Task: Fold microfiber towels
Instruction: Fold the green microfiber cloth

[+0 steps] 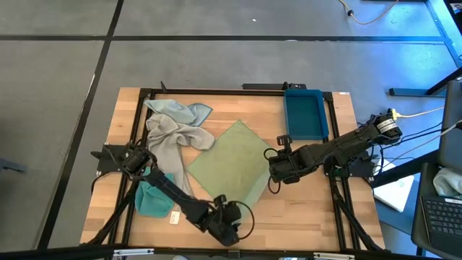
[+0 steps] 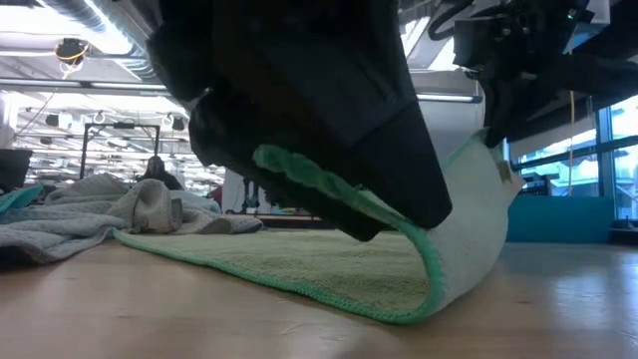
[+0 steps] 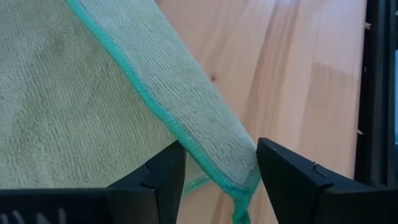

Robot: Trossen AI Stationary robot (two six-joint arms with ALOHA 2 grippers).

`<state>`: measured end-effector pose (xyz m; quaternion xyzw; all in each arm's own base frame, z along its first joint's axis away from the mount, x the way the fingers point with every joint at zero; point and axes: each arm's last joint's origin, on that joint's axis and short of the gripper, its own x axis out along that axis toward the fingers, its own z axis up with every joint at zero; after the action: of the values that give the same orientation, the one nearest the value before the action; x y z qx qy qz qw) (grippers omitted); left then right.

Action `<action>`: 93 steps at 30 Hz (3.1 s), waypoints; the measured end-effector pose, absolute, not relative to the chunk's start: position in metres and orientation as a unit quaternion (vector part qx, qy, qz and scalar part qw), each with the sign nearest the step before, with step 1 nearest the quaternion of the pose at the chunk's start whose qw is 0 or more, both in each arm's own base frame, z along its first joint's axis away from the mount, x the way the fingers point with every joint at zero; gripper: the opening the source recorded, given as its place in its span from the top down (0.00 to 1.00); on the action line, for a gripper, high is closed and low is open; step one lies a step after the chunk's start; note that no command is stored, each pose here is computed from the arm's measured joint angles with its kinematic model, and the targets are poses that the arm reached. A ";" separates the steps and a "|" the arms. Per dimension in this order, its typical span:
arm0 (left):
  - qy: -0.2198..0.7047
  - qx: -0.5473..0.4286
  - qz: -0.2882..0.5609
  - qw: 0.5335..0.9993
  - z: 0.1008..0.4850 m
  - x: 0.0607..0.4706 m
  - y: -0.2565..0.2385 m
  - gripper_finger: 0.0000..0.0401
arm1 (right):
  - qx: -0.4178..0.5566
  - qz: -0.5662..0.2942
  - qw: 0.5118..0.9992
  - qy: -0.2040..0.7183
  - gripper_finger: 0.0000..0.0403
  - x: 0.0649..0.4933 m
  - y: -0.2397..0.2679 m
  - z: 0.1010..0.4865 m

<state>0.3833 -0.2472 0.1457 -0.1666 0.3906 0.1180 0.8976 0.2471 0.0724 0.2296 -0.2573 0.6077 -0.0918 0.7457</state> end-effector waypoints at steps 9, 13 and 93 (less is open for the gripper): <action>0.385 -0.162 0.136 0.898 0.146 0.389 -0.237 0.64 | -0.257 -0.091 0.746 0.608 0.97 0.247 0.072 0.230; 0.393 -0.159 0.136 0.895 0.145 0.389 -0.235 0.77 | -0.256 -0.090 0.746 0.609 0.97 0.247 0.073 0.230; 0.510 0.074 0.475 0.714 0.163 0.288 -0.133 0.80 | -0.191 -0.105 0.878 0.425 0.88 0.298 -0.058 0.211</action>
<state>0.2877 -0.1328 0.1625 0.0742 0.5100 0.4746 0.7136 0.2980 -0.0576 0.2112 -0.1912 0.4252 -0.1054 0.8784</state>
